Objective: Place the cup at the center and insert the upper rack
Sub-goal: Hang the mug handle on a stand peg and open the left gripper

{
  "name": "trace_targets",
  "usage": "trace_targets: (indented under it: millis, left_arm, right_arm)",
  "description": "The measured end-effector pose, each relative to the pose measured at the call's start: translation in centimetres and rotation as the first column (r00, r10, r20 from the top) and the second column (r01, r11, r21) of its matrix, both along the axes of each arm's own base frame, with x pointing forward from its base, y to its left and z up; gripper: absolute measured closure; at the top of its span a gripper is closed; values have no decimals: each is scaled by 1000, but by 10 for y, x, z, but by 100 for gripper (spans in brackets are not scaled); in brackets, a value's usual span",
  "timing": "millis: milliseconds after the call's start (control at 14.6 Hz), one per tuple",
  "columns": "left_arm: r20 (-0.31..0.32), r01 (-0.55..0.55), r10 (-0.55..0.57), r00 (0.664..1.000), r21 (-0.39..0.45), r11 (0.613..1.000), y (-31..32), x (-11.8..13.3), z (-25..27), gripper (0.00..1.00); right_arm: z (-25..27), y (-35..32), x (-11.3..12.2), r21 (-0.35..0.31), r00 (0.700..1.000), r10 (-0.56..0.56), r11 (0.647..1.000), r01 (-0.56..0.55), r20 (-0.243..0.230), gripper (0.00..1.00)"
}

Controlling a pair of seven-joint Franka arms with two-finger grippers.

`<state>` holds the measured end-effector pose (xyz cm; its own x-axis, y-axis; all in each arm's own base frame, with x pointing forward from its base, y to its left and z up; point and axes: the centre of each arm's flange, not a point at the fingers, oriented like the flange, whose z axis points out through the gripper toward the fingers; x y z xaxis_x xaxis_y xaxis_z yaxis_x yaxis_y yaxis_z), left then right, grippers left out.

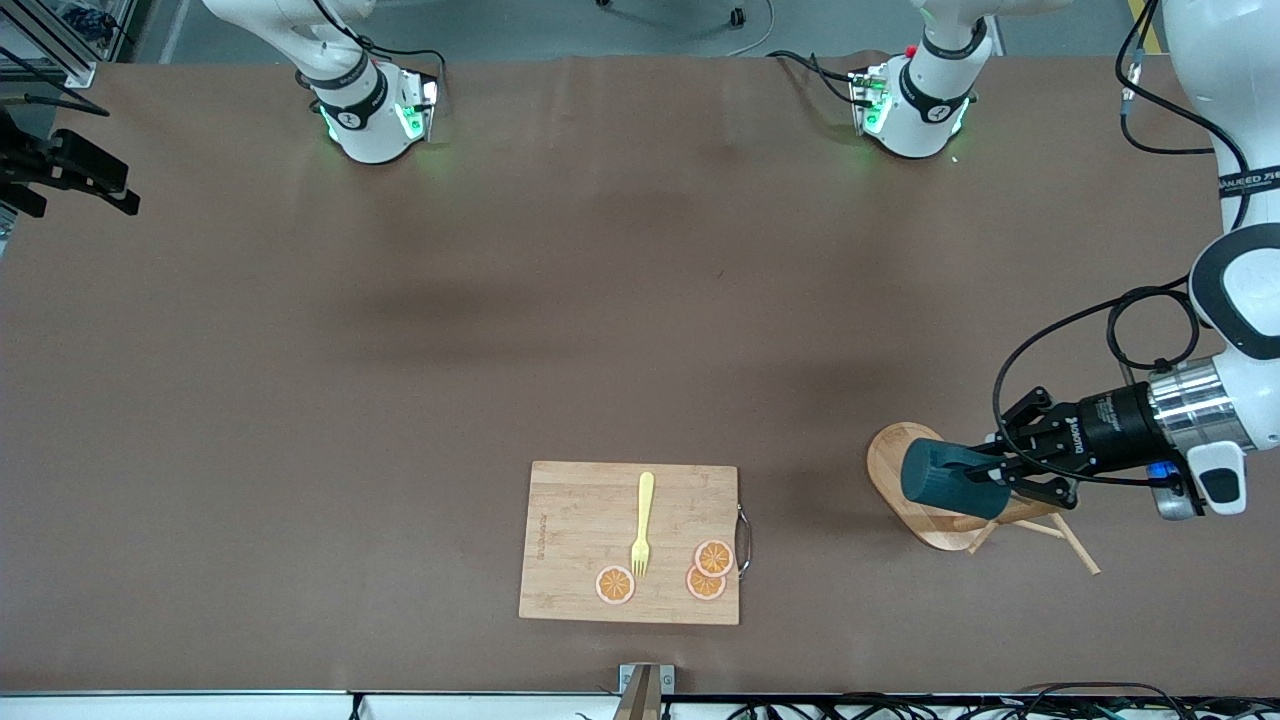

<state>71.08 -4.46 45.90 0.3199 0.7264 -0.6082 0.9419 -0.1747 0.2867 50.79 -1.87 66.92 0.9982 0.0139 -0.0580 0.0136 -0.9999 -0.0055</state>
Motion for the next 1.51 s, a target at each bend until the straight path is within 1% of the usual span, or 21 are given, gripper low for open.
trace_targets:
  millis: [206,549,1030,1373,1442,1511]
  left_arm:
    - [-4,-30,30,1000,-29,999,22,3,-10,79]
    - [9,-82,84,996,-126,989,64,9,-27,79]
    - [-22,-102,100,995,-175,979,71,14,-59,79]
    - [-18,-117,116,993,-186,975,89,14,-69,79]
    - [-17,-120,119,993,-187,975,91,14,-70,72]
    - [-17,-121,120,993,-187,975,92,14,-70,63]
  right_arm:
    - [0,-1,0,0,1000,-2,1000,2,0,0]
    - [0,-3,0,1,1000,4,1000,-4,3,0]
    - [1,-4,0,2,1000,11,1000,-11,4,0]
    - [1,-4,0,2,1000,11,1000,-11,4,0]
    - [1,-4,0,2,1000,11,1000,-11,4,0]
    - [1,-4,0,2,1000,11,1000,-11,4,0]
